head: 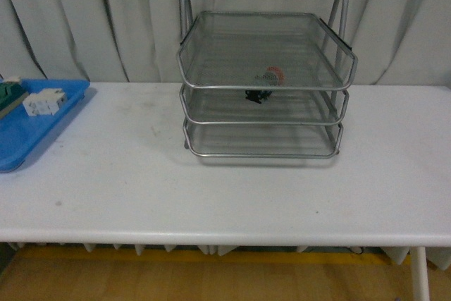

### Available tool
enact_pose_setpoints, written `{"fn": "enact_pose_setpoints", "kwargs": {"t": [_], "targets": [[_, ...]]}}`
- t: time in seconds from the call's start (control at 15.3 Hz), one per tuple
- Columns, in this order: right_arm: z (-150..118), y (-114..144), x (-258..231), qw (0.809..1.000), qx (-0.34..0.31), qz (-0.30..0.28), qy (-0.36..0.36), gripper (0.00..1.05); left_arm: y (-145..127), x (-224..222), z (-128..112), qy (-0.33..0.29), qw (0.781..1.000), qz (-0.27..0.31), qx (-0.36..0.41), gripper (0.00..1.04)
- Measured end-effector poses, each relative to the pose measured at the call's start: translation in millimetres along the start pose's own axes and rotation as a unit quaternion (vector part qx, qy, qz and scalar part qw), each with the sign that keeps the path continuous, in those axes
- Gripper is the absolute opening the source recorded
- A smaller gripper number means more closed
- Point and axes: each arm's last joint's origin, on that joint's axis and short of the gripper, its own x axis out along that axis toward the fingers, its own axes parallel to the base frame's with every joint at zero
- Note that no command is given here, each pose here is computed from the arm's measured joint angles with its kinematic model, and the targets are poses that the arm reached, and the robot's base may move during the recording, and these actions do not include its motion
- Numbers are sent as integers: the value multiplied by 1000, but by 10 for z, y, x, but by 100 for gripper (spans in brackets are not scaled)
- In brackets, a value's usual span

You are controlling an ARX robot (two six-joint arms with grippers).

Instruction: Place button on rack with both arms

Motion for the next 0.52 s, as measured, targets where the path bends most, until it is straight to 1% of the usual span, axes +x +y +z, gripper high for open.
{"fn": "enact_pose_setpoints", "kwargs": {"t": [0.13,0.2,0.26,0.52], "targets": [[-6,0,-20,1000,0,0,2,2,0,0,0,0,1000,0,0,98],[-66,0,-87,1000,0,1,28,2,0,0,0,0,1000,0,0,98],[-14,0,-128,1000,0,0,-5,2,0,0,-1,1,1000,0,0,98],[-29,0,-126,1000,0,0,3,2,0,0,0,0,1000,0,0,98]]}}
